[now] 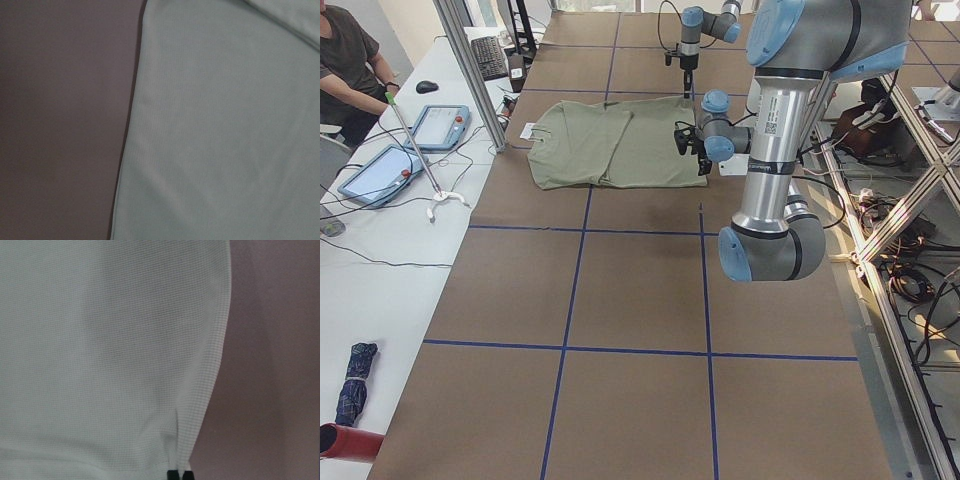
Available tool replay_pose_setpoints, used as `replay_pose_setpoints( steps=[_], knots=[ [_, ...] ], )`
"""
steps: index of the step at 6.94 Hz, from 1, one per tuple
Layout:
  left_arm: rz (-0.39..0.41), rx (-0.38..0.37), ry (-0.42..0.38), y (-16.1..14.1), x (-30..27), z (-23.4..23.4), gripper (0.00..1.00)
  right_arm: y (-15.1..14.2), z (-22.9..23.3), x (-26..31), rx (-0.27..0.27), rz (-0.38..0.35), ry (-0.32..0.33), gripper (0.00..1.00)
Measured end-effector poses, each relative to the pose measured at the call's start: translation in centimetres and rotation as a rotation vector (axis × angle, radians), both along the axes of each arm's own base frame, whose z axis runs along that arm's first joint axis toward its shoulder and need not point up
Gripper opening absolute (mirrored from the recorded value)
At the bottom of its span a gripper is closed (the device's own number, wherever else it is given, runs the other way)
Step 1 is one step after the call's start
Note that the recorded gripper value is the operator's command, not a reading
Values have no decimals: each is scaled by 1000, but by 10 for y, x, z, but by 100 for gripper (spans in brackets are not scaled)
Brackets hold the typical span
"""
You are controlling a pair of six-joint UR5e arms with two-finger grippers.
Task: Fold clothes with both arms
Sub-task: 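Grasp both hem corners nearest the robot with both grippers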
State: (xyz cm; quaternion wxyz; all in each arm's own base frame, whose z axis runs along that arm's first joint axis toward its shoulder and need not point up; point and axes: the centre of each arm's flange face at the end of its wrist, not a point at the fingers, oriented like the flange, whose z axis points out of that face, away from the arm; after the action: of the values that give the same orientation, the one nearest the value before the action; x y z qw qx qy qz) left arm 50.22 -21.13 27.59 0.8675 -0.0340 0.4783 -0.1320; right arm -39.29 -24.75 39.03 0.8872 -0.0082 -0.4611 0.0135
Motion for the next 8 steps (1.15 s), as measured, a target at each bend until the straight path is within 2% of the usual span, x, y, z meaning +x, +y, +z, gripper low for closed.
replay_pose_setpoints(
  steps=[3, 4, 6, 8],
  knots=[
    [-6, -8, -66, 14, 26, 27, 86, 0, -1, 1, -1, -3, -4, 0],
    [-6, -8, -75, 14, 29, 31, 80, -1, -1, 1, -1, -2, -4, 0],
    [-7, -10, -86, 14, 32, 36, 58, -2, -1, 2, -2, -1, -5, 0],
    [-6, -13, -94, 14, 36, 39, 29, -3, -1, 3, -5, -1, -5, 0]
  ],
)
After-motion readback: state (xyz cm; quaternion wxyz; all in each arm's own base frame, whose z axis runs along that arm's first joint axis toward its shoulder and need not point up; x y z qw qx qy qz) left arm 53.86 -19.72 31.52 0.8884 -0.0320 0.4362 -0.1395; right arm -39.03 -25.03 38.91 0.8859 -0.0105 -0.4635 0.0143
